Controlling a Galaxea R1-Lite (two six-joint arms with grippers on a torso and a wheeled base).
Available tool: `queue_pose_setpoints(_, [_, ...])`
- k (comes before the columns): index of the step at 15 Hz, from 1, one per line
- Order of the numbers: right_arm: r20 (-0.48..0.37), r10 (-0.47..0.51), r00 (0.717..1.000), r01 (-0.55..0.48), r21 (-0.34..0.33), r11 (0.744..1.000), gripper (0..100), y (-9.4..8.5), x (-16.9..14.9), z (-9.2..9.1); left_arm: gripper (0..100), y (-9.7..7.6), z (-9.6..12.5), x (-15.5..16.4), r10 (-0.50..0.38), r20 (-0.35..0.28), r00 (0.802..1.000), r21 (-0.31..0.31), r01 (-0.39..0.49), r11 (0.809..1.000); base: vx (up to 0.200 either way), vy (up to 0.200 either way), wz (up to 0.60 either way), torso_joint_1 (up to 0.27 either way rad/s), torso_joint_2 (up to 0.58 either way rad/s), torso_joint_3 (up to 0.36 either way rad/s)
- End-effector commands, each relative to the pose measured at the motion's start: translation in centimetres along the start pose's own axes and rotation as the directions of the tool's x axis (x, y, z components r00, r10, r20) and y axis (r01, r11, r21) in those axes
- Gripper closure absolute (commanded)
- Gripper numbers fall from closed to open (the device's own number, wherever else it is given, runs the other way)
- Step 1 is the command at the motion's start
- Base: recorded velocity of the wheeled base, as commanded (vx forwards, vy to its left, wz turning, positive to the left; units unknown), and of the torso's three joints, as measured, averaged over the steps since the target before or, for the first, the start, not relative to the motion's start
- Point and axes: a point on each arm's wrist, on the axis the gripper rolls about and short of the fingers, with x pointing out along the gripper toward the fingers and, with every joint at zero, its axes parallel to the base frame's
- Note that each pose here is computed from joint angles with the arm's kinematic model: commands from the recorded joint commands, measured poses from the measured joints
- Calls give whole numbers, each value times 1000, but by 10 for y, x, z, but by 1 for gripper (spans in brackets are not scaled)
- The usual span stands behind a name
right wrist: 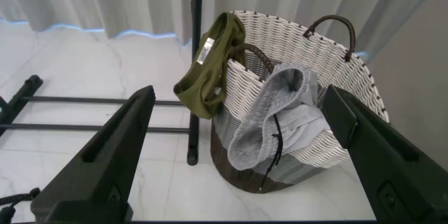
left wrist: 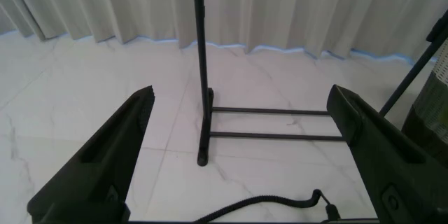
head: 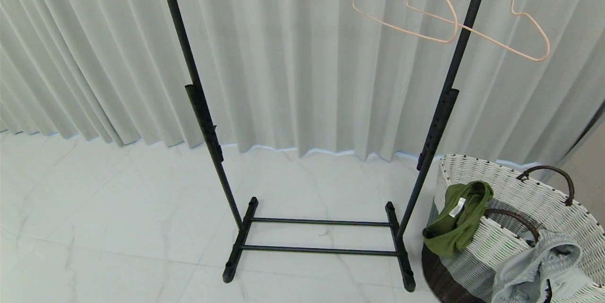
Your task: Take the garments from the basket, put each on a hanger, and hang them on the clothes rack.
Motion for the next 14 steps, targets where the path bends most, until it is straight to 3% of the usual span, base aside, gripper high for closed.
queue_pose_setpoints(1, [0, 0, 1000, 0, 0, 1000, 0, 0, 0, 0, 0, 0, 0, 0, 1, 0, 1000, 1, -1, 1000, 0, 0, 0, 0, 0, 0])
queue_pose_setpoints(6, [0, 0, 1000, 0, -2, 1000, 0, 0, 0, 0, 0, 0, 0, 0, 1, 0, 1000, -1, -1, 1000, 0, 0, 0, 0, 0, 0])
queue_pose_setpoints(10, [0, 0, 1000, 0, -2, 1000, 0, 0, 0, 0, 0, 0, 0, 0, 1, 0, 1000, -2, -1, 1000, 0, -200, 0, 2, 4, 2])
queue_pose_setpoints(14, [0, 0, 1000, 0, -3, 1000, 0, 0, 0, 0, 0, 0, 0, 0, 1, 0, 1000, -4, -1, 1000, 0, 0, 0, 0, 0, 0])
